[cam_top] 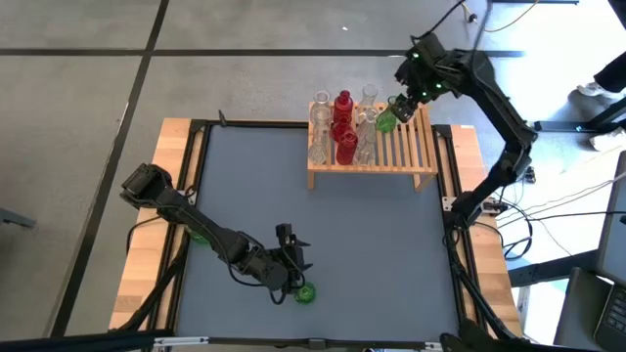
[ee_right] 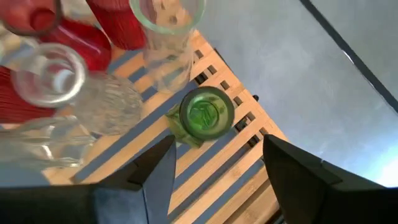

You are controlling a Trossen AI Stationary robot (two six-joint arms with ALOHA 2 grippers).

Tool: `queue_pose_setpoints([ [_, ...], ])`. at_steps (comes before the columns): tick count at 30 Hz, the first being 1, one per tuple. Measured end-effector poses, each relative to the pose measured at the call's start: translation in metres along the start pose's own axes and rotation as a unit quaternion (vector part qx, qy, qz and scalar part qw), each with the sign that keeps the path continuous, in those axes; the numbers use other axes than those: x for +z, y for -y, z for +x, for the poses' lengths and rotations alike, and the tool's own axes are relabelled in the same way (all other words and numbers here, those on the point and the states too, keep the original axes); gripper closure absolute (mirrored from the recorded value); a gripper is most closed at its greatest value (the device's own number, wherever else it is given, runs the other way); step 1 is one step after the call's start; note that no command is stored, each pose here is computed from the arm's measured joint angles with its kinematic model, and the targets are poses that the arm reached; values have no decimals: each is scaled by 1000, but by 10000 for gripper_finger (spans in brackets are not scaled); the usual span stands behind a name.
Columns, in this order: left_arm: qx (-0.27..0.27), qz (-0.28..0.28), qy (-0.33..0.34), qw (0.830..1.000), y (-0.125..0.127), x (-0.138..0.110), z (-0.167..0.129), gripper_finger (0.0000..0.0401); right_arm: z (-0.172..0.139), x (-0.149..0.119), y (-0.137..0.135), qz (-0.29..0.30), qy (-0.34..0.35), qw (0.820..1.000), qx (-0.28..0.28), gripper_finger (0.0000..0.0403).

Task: Sort vases onto shelf
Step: Put the bottom green vase onto the shelf aligned with the other green transparent vase

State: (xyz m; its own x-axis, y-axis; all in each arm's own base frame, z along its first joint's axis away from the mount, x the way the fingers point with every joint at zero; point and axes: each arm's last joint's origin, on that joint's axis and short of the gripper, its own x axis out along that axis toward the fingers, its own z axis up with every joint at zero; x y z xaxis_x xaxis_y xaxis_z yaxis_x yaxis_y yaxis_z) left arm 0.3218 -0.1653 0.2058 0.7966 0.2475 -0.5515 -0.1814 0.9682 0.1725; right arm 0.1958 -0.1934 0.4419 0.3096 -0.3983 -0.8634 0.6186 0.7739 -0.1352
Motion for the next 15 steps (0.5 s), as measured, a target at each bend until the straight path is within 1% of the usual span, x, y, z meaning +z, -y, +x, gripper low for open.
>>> queue_pose_setpoints([
  [3,0,0,0,1000,0,0,0,153,-15,-7,0,23,20,1000,4,178],
  [6,0,0,0,1000,0,0,0,153,-28,-12,-8,33,40,998,30,178],
  [9,6,0,3,1000,0,0,0,153,-42,-17,-23,15,62,997,49,178],
  [12,28,-1,12,1000,-2,1,0,153,-56,-21,-42,-5,85,994,75,178],
  [15,26,0,13,1000,0,1,-2,153,-68,-27,-65,-31,99,989,106,178],
])
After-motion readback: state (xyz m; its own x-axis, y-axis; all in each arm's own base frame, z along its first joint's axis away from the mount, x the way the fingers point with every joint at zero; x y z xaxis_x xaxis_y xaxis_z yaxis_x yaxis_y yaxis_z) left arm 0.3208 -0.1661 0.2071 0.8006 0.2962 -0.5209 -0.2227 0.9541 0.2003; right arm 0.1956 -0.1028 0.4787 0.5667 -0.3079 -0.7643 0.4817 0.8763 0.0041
